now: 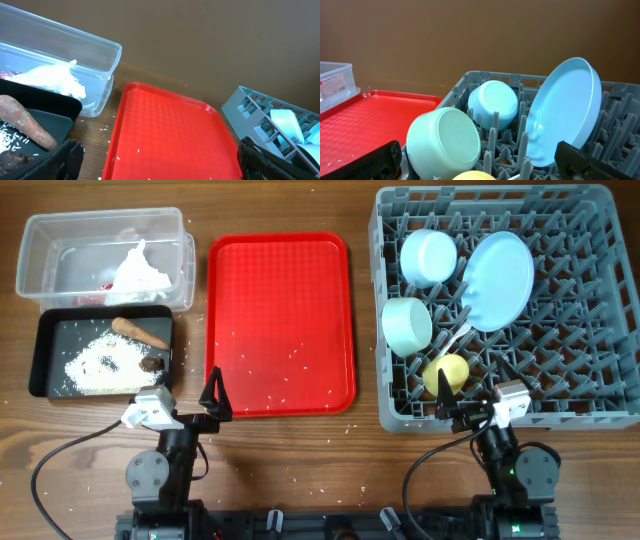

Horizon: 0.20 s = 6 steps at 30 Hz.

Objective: Sort waste into correct bins and load items into the dishwasher rack

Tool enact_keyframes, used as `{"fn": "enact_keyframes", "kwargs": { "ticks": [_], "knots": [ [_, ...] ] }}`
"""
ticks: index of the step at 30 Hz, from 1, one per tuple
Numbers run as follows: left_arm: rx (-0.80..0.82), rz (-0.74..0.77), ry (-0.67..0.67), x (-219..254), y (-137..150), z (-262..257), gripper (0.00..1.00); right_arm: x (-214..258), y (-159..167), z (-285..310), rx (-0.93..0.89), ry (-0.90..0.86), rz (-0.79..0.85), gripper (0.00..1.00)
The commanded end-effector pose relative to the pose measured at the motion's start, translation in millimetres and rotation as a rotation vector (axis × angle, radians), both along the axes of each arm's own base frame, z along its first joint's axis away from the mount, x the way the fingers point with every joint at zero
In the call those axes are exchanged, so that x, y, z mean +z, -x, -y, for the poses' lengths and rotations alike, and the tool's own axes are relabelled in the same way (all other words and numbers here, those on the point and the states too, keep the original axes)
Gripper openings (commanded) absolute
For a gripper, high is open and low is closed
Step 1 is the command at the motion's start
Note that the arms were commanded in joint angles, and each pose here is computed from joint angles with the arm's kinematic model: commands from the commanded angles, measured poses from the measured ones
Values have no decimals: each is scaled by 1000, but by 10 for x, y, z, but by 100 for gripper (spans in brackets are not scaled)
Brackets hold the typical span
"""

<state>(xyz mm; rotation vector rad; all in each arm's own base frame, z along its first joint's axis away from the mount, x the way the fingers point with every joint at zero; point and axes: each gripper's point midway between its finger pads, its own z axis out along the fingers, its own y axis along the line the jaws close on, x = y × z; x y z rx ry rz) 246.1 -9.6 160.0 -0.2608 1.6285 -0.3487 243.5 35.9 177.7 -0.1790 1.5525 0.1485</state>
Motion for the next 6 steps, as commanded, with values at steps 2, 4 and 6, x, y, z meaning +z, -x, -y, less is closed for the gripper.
{"fn": "enact_keyframes", "kwargs": {
  "ticks": [2, 4, 6],
  "knots": [
    [10, 1, -17, -15, 2, -19, 100, 14, 2, 12, -5, -19, 4, 100],
    [10, 1, -17, -14, 2, -19, 100, 14, 2, 12, -5, -18, 4, 100],
    [10, 1, -17, -14, 2, -19, 100, 14, 2, 12, -5, -19, 4, 100]
  ]
}}
